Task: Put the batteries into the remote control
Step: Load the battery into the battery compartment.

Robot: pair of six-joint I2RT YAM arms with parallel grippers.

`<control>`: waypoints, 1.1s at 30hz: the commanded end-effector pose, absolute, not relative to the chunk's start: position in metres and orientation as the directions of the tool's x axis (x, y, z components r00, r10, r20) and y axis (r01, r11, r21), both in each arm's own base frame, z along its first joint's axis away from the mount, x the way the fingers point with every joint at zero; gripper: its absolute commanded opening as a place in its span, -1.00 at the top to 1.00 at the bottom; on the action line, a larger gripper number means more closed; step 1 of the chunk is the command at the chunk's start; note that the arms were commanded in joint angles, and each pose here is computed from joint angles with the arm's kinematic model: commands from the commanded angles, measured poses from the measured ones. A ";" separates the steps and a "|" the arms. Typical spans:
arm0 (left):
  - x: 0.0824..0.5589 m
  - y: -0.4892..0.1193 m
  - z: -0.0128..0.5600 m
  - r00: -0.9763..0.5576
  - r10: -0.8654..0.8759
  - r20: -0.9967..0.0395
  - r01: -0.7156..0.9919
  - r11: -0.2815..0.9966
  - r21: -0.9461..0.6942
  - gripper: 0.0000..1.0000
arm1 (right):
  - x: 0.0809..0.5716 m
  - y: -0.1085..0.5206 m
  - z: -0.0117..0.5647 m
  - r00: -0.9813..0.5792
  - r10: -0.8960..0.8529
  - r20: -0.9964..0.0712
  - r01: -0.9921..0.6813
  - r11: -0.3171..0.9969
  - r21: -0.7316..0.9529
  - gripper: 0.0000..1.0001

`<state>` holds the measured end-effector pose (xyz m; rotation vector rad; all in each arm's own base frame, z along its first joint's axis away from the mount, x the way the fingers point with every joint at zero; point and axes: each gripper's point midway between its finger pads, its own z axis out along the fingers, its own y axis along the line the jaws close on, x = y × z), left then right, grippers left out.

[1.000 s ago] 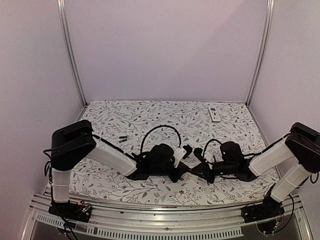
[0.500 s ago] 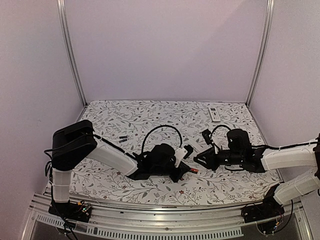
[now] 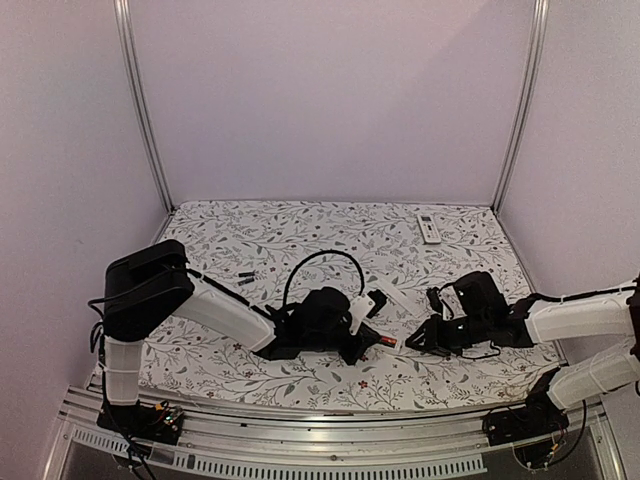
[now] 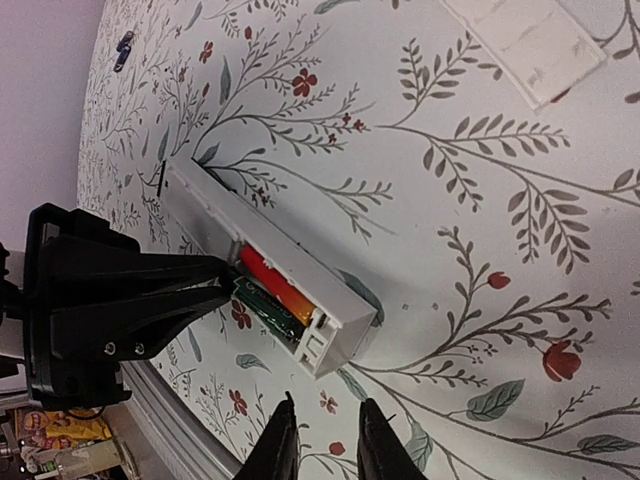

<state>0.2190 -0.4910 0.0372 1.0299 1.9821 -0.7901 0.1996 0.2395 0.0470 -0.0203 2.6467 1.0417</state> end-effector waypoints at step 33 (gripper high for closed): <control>0.206 -0.487 0.008 -0.403 0.477 -0.781 0.867 0.473 -0.158 0.82 | 0.211 0.260 0.026 -0.973 0.141 -0.184 -0.035 0.695 0.718 0.75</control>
